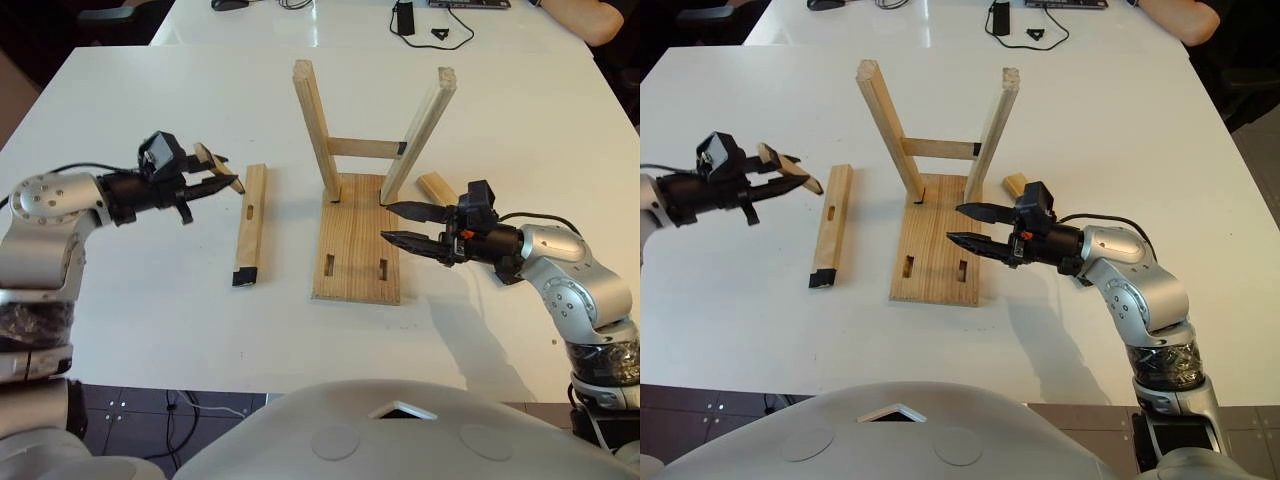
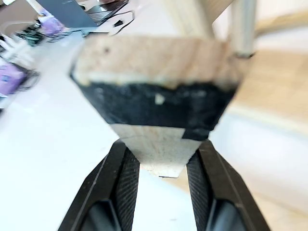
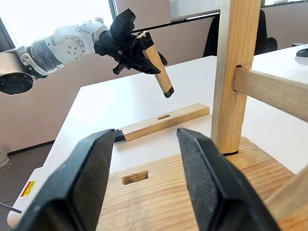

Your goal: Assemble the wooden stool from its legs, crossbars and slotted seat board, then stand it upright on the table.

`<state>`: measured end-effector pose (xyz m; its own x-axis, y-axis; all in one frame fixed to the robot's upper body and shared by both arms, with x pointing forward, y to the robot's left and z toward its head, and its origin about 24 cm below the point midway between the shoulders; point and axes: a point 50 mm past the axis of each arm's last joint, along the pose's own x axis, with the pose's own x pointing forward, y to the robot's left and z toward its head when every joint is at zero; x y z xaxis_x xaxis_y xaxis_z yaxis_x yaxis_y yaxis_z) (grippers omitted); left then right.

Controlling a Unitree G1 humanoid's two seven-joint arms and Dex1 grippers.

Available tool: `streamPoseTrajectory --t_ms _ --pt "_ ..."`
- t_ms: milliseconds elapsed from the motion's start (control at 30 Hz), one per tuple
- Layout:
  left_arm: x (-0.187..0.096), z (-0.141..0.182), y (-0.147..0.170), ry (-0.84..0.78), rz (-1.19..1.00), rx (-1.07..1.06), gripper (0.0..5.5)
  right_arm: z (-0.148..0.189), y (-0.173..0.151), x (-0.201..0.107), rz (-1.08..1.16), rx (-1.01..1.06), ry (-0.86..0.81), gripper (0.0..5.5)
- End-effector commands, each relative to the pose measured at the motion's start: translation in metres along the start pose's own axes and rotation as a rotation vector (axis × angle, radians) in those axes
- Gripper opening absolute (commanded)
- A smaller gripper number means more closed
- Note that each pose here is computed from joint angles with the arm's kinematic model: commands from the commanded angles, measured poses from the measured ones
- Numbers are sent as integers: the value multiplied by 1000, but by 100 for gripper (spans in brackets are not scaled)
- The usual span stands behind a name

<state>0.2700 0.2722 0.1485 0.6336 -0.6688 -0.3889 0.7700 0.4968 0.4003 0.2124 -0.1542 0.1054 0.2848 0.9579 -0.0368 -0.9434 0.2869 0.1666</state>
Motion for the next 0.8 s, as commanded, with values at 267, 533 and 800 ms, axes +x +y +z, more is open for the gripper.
streamPoseTrajectory --t_ms 267,533,800 --pt "10 -19 -12 -10 -218 78 130 -5 -6 0 -42 -12 24 237" --pt "13 -34 -22 -20 -223 6 130 -9 -9 -2 -43 -7 47 237" --pt "12 -50 -33 30 -270 1 130 -10 -14 -2 -49 -11 65 237"
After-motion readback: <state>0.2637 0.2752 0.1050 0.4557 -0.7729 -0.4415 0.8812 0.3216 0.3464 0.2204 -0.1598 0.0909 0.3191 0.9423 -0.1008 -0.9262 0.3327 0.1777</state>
